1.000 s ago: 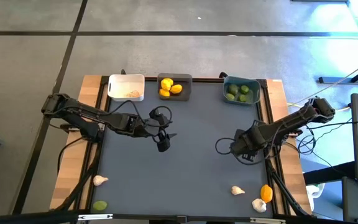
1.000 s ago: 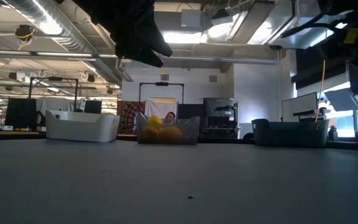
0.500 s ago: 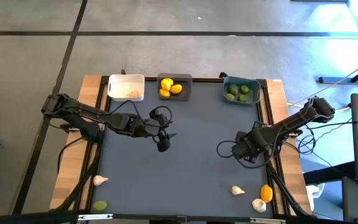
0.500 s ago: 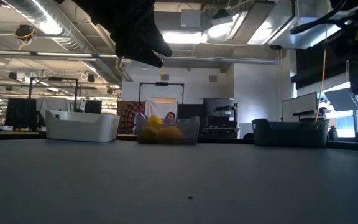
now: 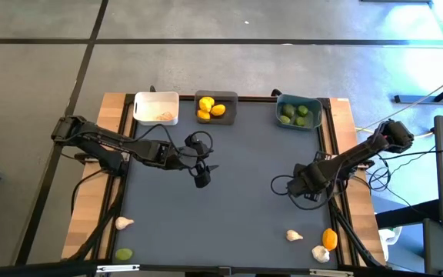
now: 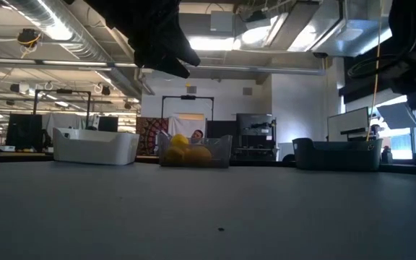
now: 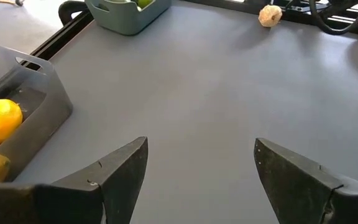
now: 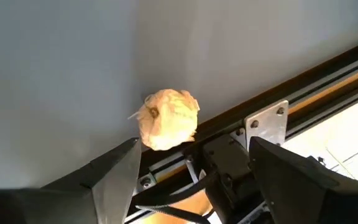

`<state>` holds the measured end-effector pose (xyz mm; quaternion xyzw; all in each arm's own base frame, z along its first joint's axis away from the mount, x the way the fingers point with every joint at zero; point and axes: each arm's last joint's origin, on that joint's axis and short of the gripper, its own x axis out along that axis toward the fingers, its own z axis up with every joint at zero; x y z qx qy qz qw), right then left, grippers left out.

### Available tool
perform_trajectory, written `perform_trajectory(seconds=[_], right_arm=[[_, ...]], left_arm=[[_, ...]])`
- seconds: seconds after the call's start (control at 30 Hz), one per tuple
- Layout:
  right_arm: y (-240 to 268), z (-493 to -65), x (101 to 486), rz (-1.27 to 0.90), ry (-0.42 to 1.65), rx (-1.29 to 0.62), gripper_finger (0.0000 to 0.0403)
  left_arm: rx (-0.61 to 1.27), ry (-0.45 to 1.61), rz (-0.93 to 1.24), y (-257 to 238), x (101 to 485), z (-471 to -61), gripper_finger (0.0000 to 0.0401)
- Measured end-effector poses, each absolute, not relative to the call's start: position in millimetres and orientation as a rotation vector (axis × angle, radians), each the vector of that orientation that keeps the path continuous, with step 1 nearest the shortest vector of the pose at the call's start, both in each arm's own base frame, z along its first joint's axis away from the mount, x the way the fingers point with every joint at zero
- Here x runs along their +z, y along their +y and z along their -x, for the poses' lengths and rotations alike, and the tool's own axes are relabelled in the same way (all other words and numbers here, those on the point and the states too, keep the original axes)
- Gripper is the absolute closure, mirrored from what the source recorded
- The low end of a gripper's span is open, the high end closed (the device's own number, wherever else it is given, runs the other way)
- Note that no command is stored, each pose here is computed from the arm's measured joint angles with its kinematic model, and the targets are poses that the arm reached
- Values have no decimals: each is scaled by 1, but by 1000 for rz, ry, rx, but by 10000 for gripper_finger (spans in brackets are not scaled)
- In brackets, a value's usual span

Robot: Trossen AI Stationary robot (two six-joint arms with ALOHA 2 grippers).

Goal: Sort produce into baskets
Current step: Put the garlic into the white bin

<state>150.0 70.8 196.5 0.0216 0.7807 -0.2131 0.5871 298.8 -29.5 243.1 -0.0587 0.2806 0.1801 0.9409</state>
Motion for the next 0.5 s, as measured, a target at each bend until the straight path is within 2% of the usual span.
perform_trajectory(seconds=[0.27, 0.5], right_arm=[[71, -151, 196, -90, 1811, -519, 136], [75, -157, 184, -98, 1865, -603, 137]], left_arm=[[365, 566, 117, -30, 244, -299, 111], [367, 562, 125, -30, 244, -299, 111]])
